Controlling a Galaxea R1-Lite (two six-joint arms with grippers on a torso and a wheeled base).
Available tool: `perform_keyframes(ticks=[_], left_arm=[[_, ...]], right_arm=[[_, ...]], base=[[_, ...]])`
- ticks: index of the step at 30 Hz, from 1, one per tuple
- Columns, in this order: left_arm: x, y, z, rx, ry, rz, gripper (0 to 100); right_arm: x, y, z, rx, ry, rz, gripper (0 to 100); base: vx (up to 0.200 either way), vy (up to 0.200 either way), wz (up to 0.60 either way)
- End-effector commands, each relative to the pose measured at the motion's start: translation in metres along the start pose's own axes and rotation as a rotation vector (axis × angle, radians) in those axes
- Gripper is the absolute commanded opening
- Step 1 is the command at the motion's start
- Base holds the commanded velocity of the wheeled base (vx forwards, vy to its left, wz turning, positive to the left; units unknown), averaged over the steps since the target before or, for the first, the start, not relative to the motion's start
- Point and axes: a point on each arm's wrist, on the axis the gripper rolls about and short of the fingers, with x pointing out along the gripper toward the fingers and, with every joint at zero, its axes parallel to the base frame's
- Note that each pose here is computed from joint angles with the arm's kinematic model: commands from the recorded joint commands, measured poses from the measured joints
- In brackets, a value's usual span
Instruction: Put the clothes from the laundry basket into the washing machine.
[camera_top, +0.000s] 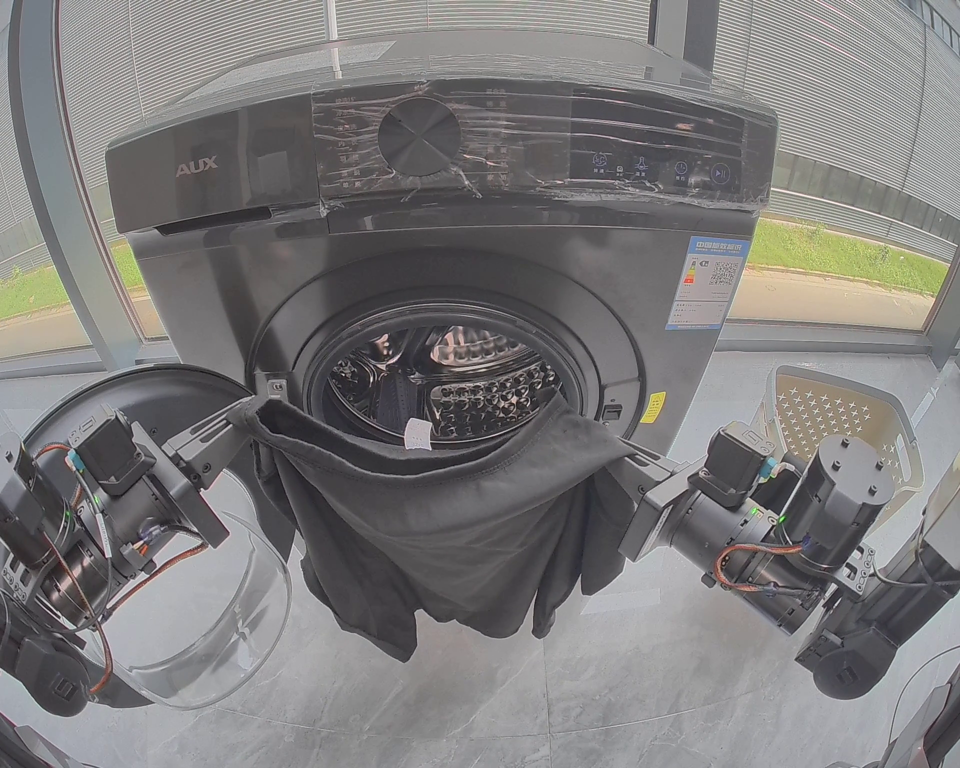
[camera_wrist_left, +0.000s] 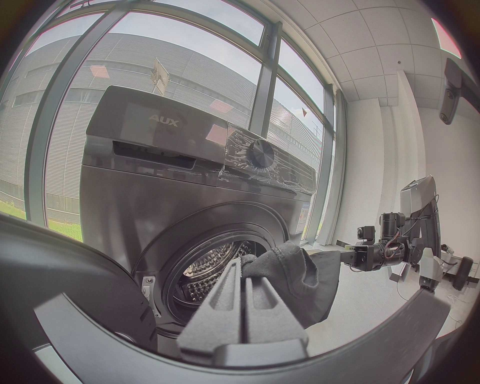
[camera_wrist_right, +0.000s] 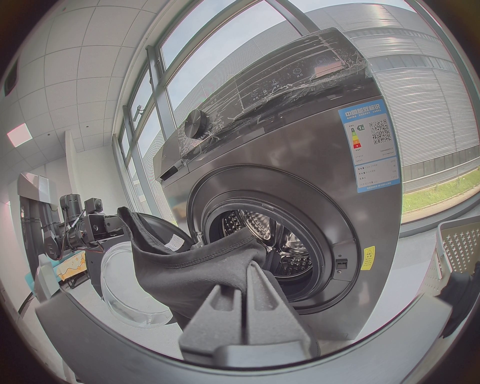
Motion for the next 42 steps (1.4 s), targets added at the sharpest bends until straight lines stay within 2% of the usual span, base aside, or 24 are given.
perform_keyframes(ticks=[1, 33, 34, 42], left_arm=[[0.0003, 0.0001, -0.0001, 0.0, 0.0, 0.0, 0], [-0.002, -0.0005, -0.0026, 0.004, 0.013, -0.002, 0], [-0.0022, -0.0006, -0.0029, 0.007, 0.015, -0.002, 100], [-0.0025, -0.001, -0.0032, 0.008, 0.017, -0.016, 100]], right_arm=[[0.0002, 0.0003, 0.0005, 0.001, -0.003, 0.001, 0], [0.0012, 0.0007, 0.003, 0.001, -0.015, 0.003, 0], [0.0012, 0.0007, 0.003, 0.001, -0.015, 0.003, 0], [0.0012, 0.0007, 0.003, 0.001, -0.015, 0.003, 0]], base=[[0.0, 0.0, 0.0], [0.0, 0.0, 0.0], [0.0, 0.0, 0.0], [0.0, 0.0, 0.0]])
